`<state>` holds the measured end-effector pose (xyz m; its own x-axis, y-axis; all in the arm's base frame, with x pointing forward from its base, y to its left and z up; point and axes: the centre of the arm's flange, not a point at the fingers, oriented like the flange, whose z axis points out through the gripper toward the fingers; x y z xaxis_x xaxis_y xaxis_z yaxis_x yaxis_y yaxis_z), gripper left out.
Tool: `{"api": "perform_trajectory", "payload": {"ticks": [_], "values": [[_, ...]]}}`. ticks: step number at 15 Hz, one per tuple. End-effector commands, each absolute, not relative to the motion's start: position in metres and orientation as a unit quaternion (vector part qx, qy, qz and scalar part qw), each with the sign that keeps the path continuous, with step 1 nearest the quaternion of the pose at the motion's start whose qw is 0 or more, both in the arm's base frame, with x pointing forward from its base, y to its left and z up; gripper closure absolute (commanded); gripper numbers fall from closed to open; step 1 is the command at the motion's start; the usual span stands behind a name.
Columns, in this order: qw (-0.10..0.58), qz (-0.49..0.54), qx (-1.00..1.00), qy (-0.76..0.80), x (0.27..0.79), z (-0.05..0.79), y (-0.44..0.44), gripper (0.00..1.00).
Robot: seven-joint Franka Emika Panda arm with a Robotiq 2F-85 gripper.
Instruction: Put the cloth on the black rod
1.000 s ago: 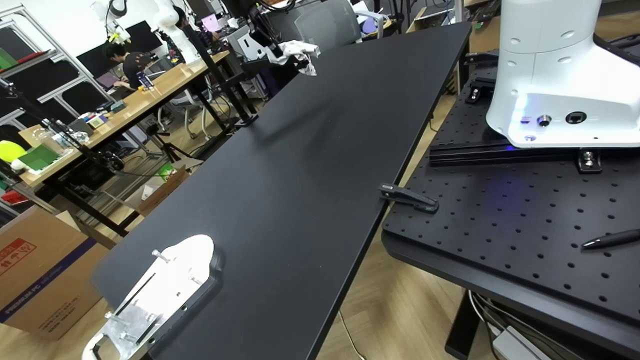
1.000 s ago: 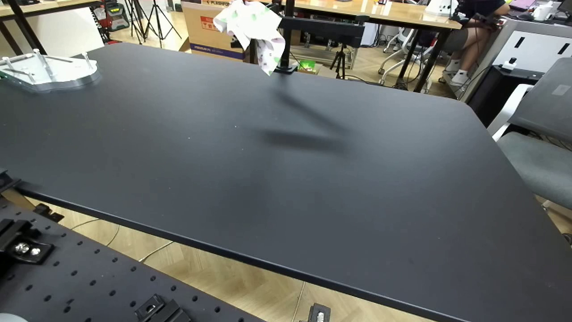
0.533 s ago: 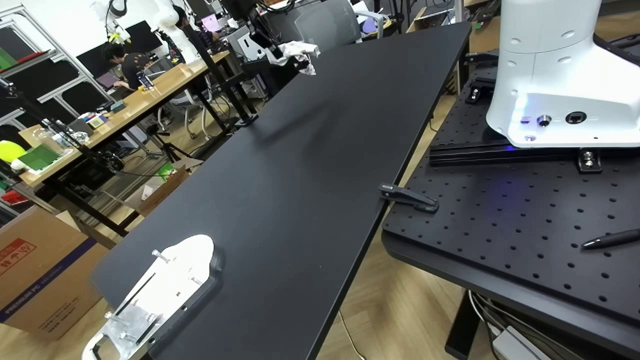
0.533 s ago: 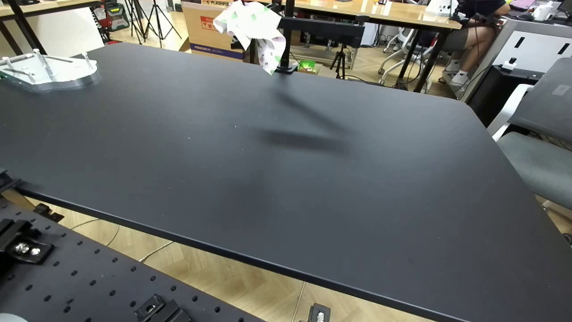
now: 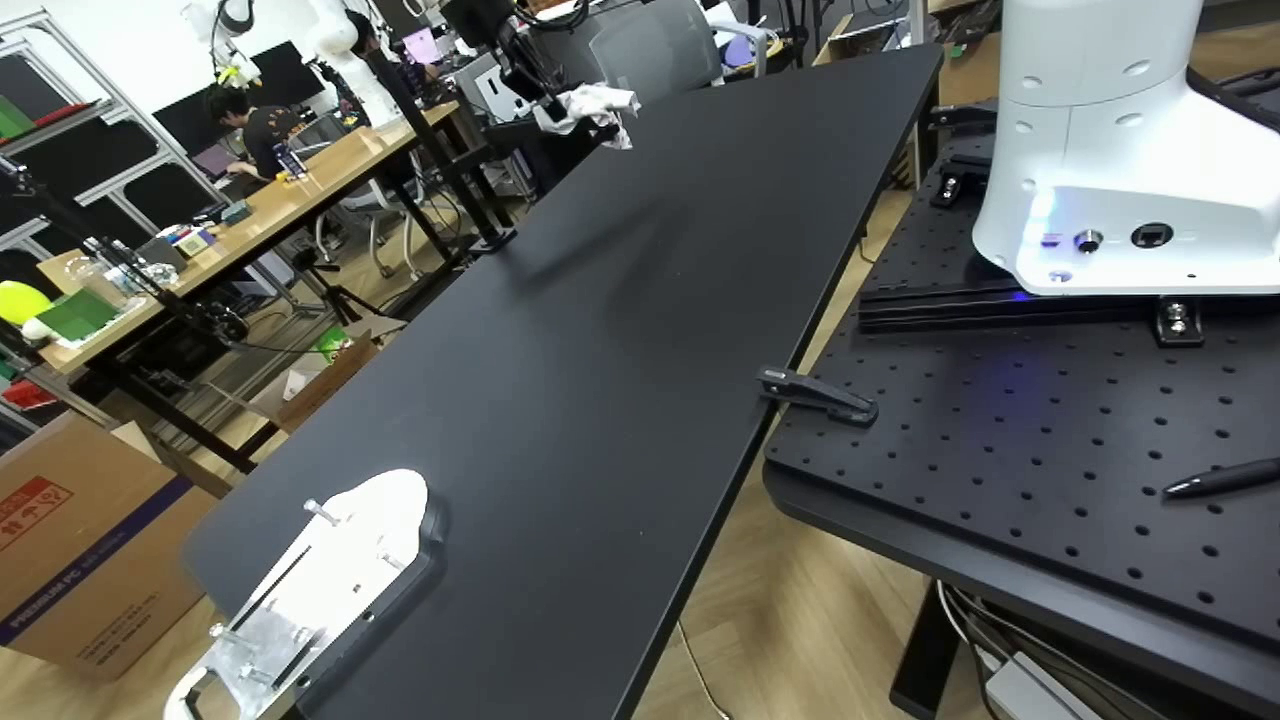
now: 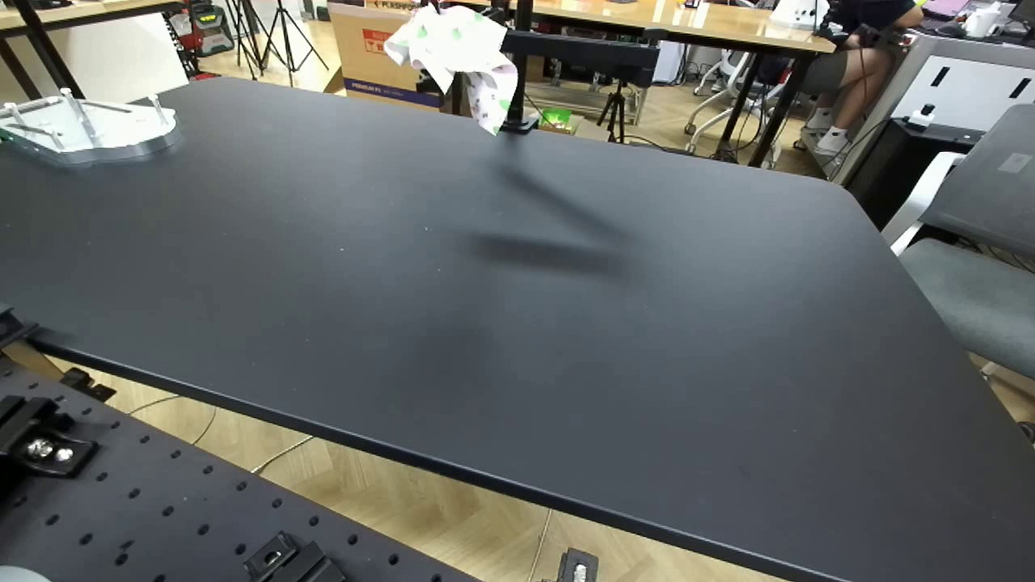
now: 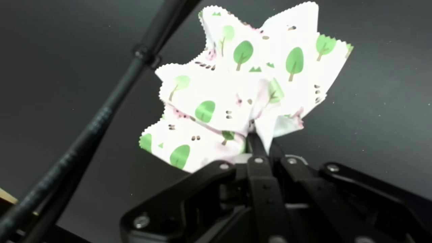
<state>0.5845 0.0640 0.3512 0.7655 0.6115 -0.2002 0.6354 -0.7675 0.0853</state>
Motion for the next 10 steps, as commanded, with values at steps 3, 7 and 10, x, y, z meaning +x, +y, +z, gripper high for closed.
{"api": "perform_trajectory", "payload": {"ticks": [3, 7, 10], "values": [[0.082, -0.087, 0.937, 0.329, 0.593, 0.337, 0.069, 0.71], [0.098, -0.092, 0.933, 0.335, 0.594, 0.338, 0.073, 0.52], [0.108, -0.095, 0.929, 0.342, 0.594, 0.332, 0.08, 0.31]]}}
